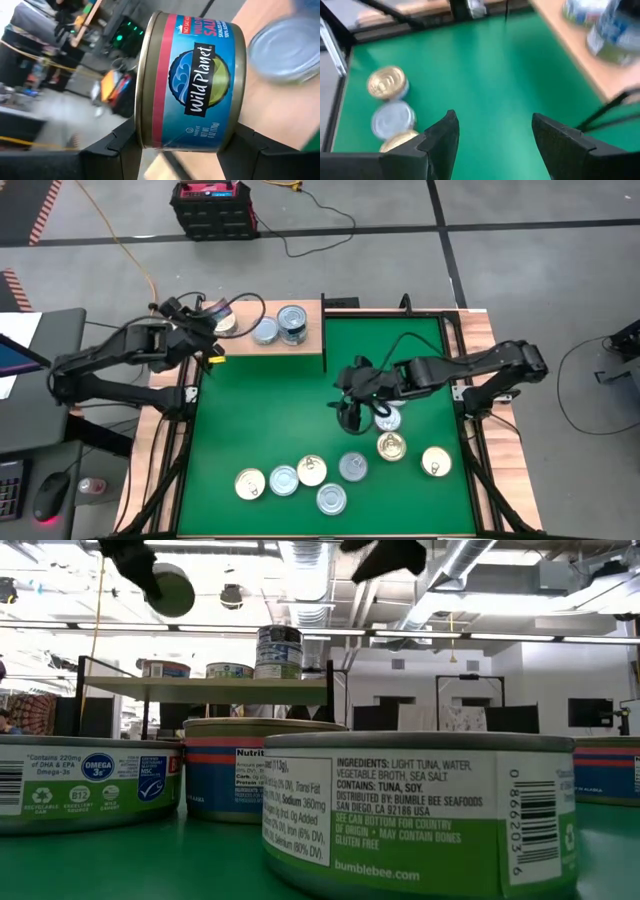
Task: Stack canned seafood by type on shelf
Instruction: Stack the blue and pink tuna can on top of the blue and pink tuna cans on the shelf
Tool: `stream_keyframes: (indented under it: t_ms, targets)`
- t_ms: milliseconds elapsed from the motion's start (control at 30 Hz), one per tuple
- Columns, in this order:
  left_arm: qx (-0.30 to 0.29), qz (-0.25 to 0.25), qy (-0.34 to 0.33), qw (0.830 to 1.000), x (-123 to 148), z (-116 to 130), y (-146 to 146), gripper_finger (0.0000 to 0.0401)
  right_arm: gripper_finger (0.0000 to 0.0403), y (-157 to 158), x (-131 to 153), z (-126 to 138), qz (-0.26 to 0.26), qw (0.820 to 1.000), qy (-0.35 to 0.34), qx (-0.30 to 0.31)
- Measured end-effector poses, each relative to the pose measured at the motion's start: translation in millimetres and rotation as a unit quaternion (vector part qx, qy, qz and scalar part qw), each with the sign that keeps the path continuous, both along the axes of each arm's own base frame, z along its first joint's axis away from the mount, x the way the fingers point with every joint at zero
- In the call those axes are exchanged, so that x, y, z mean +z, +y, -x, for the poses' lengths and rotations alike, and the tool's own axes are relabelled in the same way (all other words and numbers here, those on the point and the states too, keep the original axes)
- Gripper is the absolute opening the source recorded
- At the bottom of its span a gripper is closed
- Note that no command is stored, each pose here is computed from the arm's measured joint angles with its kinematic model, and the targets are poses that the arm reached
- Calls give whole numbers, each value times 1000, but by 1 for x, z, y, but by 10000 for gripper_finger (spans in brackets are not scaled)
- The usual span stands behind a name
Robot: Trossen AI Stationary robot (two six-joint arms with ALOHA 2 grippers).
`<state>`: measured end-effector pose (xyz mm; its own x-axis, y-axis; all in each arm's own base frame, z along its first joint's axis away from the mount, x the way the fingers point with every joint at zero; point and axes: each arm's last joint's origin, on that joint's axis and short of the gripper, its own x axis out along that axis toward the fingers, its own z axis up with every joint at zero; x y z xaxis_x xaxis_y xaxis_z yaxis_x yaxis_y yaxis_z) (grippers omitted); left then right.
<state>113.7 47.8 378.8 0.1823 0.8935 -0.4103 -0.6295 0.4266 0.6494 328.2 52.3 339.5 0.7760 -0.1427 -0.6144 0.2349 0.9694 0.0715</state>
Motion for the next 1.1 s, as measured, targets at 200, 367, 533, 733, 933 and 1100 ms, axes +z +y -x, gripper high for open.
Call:
stream_keyframes:
  t_ms: [200,367,533,733,933,1100]
  targets:
    - [16,-3,104,994,-12,-1,17,200,276,6,13,3,25,998,-49,0]
    - [-4,27,126,992,-27,-7,33,200,276,6,14,3,25,998,-52,-2]
    - [10,9,163,987,-37,-14,51,200,276,6,15,2,23,998,-55,-2]
    - [3,37,188,981,-43,-15,66,201,276,7,15,2,13,998,-58,-6]
    - [9,51,207,977,-49,-19,76,201,276,7,15,2,12,998,-61,-6]
    - [11,50,220,974,-50,-20,77,201,276,7,15,2,11,998,-61,-6]
